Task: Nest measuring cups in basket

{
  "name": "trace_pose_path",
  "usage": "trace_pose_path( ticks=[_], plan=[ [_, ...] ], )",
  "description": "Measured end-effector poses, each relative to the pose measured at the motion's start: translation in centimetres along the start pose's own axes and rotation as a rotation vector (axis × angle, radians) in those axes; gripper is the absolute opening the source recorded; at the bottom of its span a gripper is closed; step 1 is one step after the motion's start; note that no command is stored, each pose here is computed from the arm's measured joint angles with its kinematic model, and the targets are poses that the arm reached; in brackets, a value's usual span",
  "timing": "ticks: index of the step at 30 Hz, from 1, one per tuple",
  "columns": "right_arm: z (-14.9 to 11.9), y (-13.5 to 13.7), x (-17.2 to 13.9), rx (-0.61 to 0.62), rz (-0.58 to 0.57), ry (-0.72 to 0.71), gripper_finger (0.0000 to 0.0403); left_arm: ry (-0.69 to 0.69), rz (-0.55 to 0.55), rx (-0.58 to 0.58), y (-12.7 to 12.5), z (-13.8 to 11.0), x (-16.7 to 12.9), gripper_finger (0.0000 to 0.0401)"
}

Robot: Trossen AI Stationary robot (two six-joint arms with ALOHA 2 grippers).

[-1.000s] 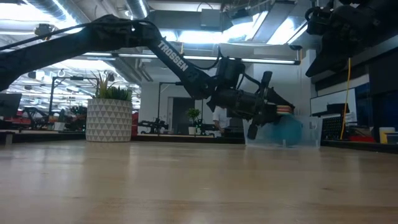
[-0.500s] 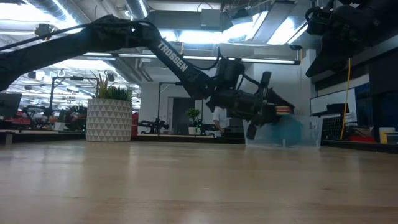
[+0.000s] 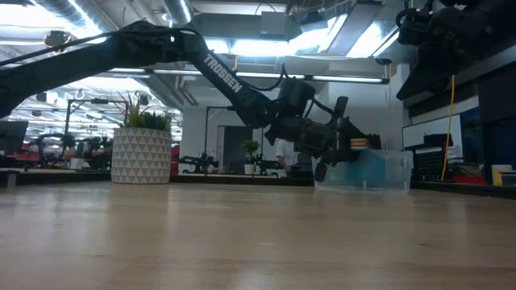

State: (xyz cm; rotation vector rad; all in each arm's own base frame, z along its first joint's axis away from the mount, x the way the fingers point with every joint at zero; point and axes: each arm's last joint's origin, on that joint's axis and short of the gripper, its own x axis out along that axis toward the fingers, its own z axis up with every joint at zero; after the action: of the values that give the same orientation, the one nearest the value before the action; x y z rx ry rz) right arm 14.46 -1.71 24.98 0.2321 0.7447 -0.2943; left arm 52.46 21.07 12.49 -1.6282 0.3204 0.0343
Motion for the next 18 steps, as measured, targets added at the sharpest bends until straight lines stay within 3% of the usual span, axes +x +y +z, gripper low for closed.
trace_pose_path(
  ticks=[10,18],
  plan=[
    [0.0,0.0,0.01,-0.002,0.0,0.0,0.0012,-0.002,0.006,0.05,0.06,0.0,0.0,0.0149],
    [-0.03,-0.01,0.01,-0.003,-0.001,0.003,0.0012,0.01,0.076,0.063,0.41,-0.05,-0.22,0.0149]
  ],
)
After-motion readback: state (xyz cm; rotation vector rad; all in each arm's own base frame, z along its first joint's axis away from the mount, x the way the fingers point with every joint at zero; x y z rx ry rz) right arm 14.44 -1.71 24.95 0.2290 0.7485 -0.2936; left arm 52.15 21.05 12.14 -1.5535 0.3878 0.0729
